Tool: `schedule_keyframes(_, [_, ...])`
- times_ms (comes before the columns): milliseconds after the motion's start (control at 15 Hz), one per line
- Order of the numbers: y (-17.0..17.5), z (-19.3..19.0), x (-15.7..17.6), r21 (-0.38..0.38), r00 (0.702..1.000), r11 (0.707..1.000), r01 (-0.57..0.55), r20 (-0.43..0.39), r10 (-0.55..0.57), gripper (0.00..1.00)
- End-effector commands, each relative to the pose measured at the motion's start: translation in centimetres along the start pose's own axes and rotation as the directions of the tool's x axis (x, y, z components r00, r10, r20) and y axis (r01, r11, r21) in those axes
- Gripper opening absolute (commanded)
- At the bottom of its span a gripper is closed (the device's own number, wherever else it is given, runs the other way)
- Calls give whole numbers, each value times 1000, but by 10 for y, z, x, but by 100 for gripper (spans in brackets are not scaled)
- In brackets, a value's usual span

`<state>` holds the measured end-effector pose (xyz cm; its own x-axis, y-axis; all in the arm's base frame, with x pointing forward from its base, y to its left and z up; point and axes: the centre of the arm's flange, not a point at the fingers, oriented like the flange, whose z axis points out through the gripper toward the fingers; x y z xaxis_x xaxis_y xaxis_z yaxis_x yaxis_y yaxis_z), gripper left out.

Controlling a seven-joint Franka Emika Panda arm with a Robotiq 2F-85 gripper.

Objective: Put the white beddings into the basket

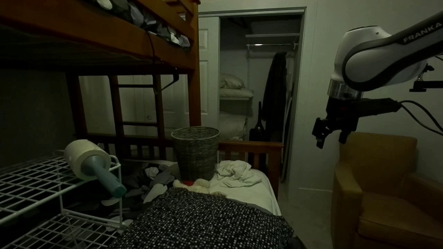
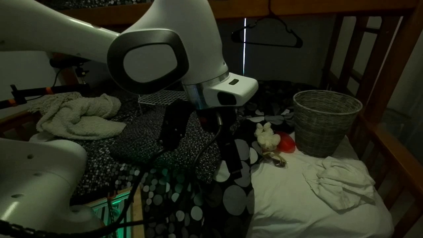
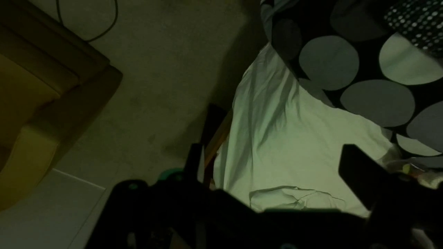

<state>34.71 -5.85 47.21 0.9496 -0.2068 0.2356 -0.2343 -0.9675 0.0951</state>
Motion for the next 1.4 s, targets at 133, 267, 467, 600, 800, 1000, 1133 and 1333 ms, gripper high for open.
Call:
schedule_keyframes(133, [-3,-5,-1,-4,1000,1000,6,-14,-6,100])
schedule_keyframes(267, [-3,-6,-1,-4,1000,1000,5,-17,-5,100])
schedule_keyframes(467, [-20,-12,5,1,995,1000,12,-103,-12,100])
schedule_keyframes(600, [-29,-14,37,13,977,997,78,-201,-74,100])
schedule_keyframes(800, [-39,-12,96,-6,944,985,173,-285,-167,100])
schedule_keyframes(1000, [-30,14,147,-2,929,960,280,-252,-271,100])
schedule_keyframes(1133, [-23,38,176,13,921,940,342,-204,-332,100])
schedule_keyframes(1333, [-19,84,220,24,916,925,379,-152,-371,100])
